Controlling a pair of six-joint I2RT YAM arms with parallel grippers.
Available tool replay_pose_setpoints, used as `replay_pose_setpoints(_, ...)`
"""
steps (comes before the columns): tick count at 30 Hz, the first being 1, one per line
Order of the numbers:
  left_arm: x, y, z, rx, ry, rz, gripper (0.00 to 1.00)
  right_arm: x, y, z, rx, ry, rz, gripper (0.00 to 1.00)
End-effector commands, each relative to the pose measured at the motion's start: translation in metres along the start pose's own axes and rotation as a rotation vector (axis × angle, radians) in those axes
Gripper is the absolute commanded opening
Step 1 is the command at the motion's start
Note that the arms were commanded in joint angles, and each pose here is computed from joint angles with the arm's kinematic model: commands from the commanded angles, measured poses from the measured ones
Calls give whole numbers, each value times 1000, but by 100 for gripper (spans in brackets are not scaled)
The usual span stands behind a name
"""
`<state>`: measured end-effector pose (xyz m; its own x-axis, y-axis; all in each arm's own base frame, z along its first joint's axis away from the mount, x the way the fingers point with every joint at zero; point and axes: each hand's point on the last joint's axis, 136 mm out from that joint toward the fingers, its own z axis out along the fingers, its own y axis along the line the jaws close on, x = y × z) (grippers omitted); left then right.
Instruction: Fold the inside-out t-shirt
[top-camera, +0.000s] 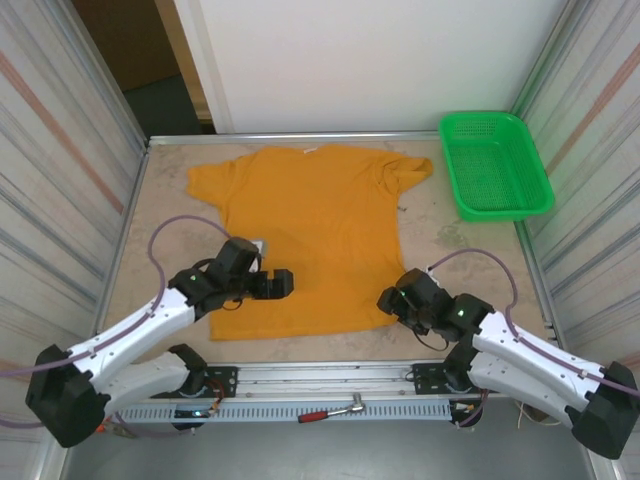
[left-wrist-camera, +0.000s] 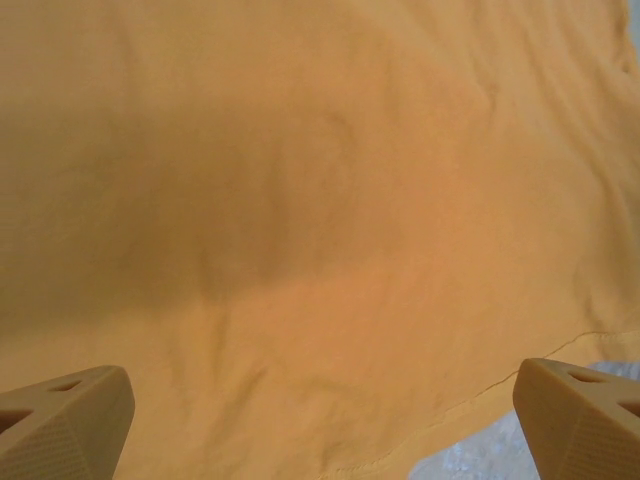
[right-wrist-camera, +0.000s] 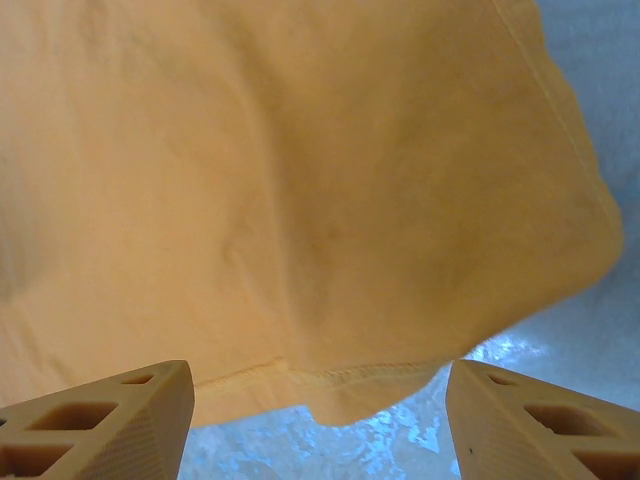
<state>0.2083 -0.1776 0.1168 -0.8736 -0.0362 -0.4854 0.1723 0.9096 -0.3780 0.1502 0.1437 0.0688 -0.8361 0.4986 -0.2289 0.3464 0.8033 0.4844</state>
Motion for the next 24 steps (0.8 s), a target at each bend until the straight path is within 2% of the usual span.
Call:
replay_pose_setpoints(1,-4,10,-4,-48,-45,-40,98,4,-11,6,38,-15,69,67)
replay_pose_setpoints(7,-15,2,-1,-50,-38,-15,98,11,5,22,24,-4,58,66)
replay_pose_setpoints(11,-19,-6,2,-38,-35,-3,98,12,14,26,26,-8,34,55)
replay_pose_setpoints(13,-20,-8,3,-37,-33,5,98,12,14,26,27,-11,30,43)
replay_pose_setpoints(15,-20,-9,5,-35,-31,12,98,9,13,23,27,-22,30,24)
replay_pose_setpoints(17,-19,-7,6,-41,-26,22,98,6,15,16,18,-37,29,1)
replay_pose_setpoints(24,-11,-8,3,-55,-15,141,98,-7,32,-17,-66,-77,20,0)
